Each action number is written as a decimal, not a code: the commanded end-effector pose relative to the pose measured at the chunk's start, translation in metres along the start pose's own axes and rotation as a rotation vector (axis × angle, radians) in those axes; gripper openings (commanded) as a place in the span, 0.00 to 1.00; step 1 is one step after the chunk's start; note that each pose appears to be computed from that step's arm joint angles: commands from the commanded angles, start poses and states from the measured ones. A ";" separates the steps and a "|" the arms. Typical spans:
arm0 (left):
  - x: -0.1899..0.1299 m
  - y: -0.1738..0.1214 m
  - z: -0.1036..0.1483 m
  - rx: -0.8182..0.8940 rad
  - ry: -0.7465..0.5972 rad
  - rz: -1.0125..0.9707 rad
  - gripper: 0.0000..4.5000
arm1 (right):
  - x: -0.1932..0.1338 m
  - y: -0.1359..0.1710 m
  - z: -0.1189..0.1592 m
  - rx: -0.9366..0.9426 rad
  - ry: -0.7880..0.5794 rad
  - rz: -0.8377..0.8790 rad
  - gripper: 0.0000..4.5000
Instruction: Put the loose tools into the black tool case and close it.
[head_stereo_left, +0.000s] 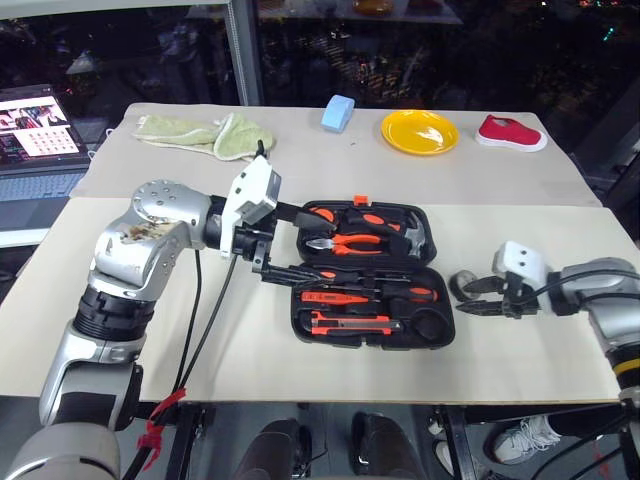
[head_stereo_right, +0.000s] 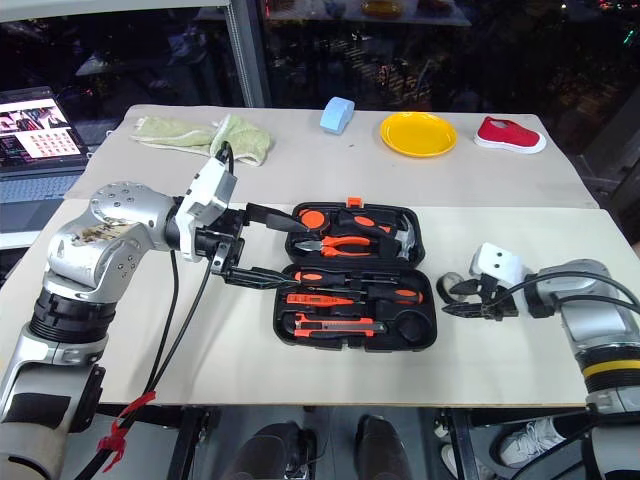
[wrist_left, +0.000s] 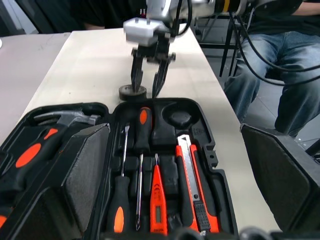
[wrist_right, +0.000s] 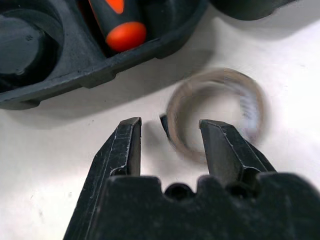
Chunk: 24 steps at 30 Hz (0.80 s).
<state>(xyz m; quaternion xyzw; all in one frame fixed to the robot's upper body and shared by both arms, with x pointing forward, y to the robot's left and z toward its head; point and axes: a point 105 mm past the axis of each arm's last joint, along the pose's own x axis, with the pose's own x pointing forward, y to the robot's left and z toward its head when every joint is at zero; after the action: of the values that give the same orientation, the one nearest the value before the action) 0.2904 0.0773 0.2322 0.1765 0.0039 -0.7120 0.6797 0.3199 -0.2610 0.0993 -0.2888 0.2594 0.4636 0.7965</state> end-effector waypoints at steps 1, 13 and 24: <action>0.000 0.001 0.013 0.068 -0.008 0.002 1.00 | -0.003 -0.007 0.001 -0.032 0.003 -0.028 0.34; 0.009 -0.012 0.006 0.052 -0.007 -0.063 1.00 | -0.049 0.027 0.035 -0.132 -0.085 0.067 0.01; 0.015 -0.021 0.001 0.068 0.012 -0.122 1.00 | -0.020 0.093 0.079 -0.205 -0.132 0.188 0.01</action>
<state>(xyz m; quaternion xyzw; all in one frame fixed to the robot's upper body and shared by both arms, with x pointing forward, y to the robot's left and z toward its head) 0.2725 0.0667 0.2170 0.1857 0.0130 -0.7478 0.6373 0.2397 -0.1865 0.1497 -0.2941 0.1892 0.5862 0.7308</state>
